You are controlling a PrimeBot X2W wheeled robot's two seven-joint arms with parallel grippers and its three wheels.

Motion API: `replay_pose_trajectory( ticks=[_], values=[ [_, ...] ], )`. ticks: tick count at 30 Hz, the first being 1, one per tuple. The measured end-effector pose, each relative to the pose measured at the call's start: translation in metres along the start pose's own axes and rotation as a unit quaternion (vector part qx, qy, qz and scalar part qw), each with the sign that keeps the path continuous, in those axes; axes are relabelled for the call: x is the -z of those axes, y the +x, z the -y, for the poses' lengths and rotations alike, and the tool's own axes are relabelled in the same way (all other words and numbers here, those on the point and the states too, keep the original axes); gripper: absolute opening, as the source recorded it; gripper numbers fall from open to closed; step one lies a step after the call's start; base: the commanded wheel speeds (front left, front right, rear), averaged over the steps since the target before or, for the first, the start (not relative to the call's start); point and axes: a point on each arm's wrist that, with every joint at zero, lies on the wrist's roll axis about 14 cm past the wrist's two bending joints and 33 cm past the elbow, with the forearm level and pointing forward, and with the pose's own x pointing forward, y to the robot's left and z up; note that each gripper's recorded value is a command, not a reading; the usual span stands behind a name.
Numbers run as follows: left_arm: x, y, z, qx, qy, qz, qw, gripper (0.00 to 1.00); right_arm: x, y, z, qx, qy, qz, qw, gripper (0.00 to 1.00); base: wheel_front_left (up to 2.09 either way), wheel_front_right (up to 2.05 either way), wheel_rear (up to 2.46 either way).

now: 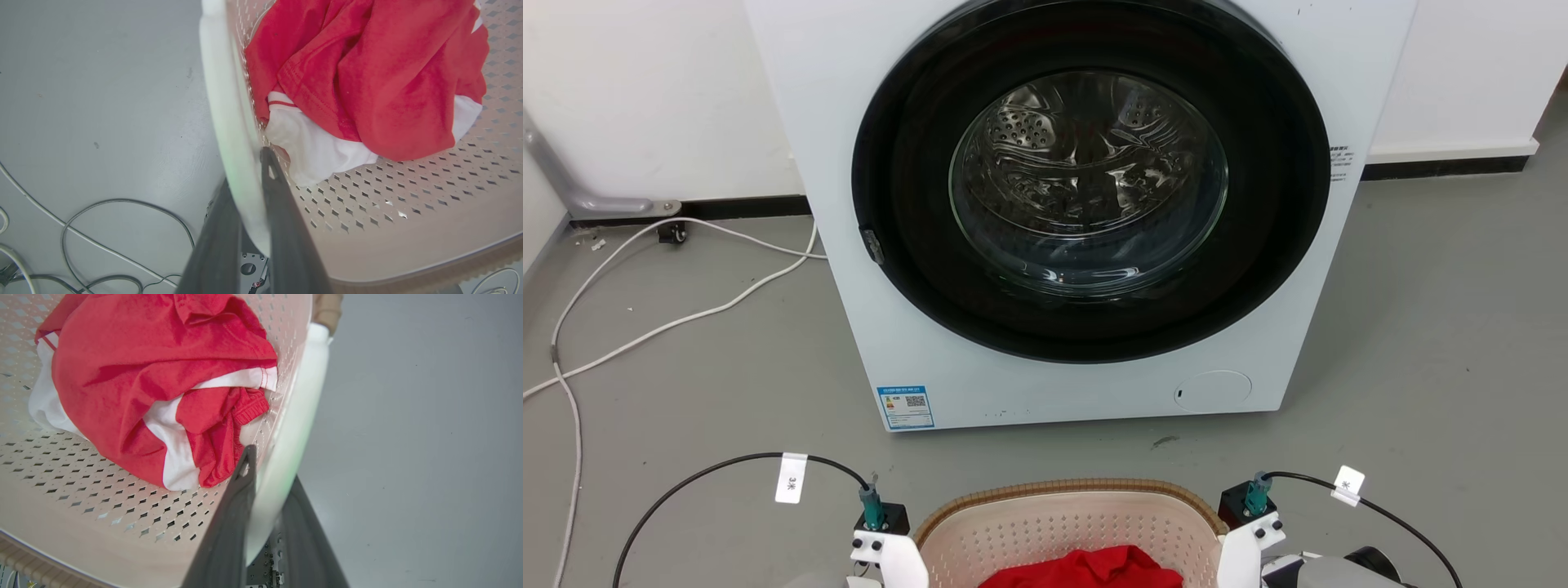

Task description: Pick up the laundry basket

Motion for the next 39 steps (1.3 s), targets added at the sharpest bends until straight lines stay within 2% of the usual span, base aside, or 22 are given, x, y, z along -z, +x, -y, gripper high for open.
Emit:
replay_pose_trajectory(
  ticks=[39],
  values=[
    [0.0038, 0.0010, -0.0011, 0.001, -0.004, -0.008, 1.000, 0.00, 0.0046, 0.0022, -0.0016, -0.002, -0.001, -0.009, 1.000, 0.00, 0.00, 0.00, 0.00]
  ],
)
